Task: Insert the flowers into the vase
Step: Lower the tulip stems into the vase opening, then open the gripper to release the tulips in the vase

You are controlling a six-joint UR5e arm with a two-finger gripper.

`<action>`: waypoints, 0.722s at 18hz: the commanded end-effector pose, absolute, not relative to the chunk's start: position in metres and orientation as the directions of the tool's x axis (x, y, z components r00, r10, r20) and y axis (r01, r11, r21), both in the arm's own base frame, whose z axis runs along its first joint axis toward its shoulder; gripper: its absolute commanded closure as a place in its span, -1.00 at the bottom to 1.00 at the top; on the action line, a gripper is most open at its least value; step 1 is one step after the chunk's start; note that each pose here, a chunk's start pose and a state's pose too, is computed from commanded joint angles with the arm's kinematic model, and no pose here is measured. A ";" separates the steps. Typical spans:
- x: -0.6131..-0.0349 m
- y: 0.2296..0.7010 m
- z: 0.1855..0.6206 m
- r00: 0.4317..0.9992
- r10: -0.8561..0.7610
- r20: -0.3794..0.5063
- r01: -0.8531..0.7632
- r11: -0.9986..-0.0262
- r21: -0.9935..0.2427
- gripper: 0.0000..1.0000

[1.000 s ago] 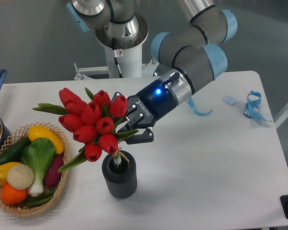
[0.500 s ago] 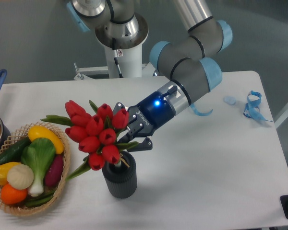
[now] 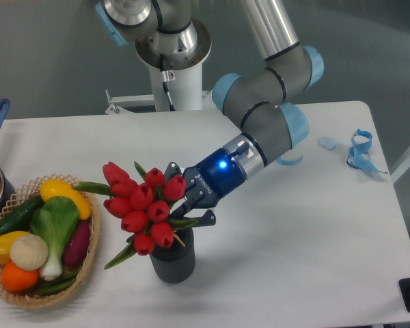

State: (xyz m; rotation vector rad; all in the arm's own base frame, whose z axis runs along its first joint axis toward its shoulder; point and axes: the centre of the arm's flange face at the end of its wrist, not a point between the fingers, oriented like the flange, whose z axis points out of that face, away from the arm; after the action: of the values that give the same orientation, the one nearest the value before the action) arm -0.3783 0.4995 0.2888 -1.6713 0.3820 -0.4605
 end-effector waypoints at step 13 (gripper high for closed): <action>-0.394 0.498 0.263 0.869 -0.493 0.050 -0.020 -0.136 -0.990 -0.65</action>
State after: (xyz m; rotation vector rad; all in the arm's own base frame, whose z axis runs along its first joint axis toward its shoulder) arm -0.3939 0.4982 0.2626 -1.6703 0.4017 -0.4264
